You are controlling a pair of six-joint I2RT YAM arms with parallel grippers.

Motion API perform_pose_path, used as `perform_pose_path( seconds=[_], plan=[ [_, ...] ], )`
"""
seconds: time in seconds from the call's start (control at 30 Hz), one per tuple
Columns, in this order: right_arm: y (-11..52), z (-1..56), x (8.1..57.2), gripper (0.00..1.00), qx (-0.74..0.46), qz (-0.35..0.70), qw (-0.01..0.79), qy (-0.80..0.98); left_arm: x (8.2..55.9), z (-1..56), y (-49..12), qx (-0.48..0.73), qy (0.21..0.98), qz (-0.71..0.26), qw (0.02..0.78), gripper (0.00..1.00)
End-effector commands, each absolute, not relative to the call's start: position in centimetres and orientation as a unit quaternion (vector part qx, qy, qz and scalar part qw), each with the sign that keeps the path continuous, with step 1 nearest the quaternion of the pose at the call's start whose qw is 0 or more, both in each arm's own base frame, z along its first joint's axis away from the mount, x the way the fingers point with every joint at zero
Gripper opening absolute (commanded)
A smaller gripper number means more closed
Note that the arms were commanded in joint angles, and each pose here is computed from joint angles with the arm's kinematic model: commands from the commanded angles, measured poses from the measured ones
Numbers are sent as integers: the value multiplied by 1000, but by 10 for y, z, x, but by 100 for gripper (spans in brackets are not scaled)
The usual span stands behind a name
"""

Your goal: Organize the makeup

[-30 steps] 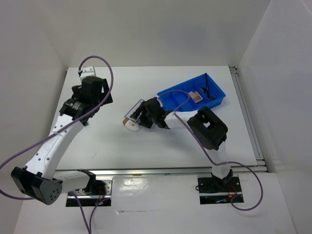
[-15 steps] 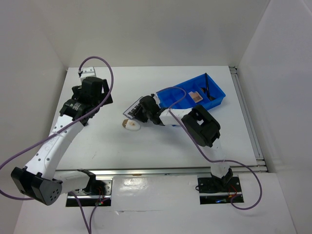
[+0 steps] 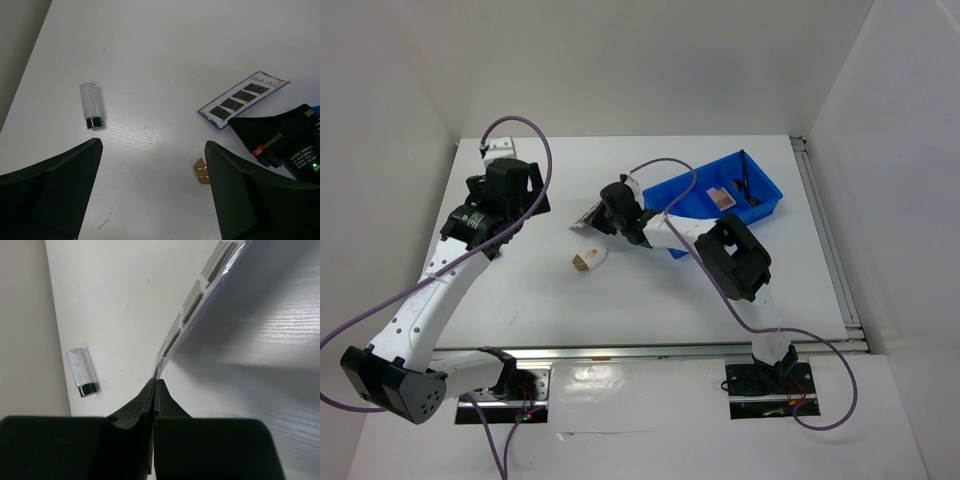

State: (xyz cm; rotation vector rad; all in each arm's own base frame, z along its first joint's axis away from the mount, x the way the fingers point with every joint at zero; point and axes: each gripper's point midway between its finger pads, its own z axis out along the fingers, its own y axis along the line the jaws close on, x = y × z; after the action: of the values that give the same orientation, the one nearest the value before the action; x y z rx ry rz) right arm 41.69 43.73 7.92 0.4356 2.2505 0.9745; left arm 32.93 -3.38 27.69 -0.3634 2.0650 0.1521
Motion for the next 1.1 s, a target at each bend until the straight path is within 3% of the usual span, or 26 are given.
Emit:
perform_pose_path(
  seconds=[0.0,0.47,0.73,1.07],
  plan=[
    [441,117,429,0,138,385,360,839,330,286,-33,-151,842,55,515,98],
    [404,262,432,0,-85,391,475,784,329,302,-33,-157,836,48,523,99],
    [319,333,432,0,-135,303,551,766,332,305,-34,-158,834,46,526,99],
    [204,295,442,0,-136,139,533,824,339,310,-44,-150,835,25,529,99]
  ],
)
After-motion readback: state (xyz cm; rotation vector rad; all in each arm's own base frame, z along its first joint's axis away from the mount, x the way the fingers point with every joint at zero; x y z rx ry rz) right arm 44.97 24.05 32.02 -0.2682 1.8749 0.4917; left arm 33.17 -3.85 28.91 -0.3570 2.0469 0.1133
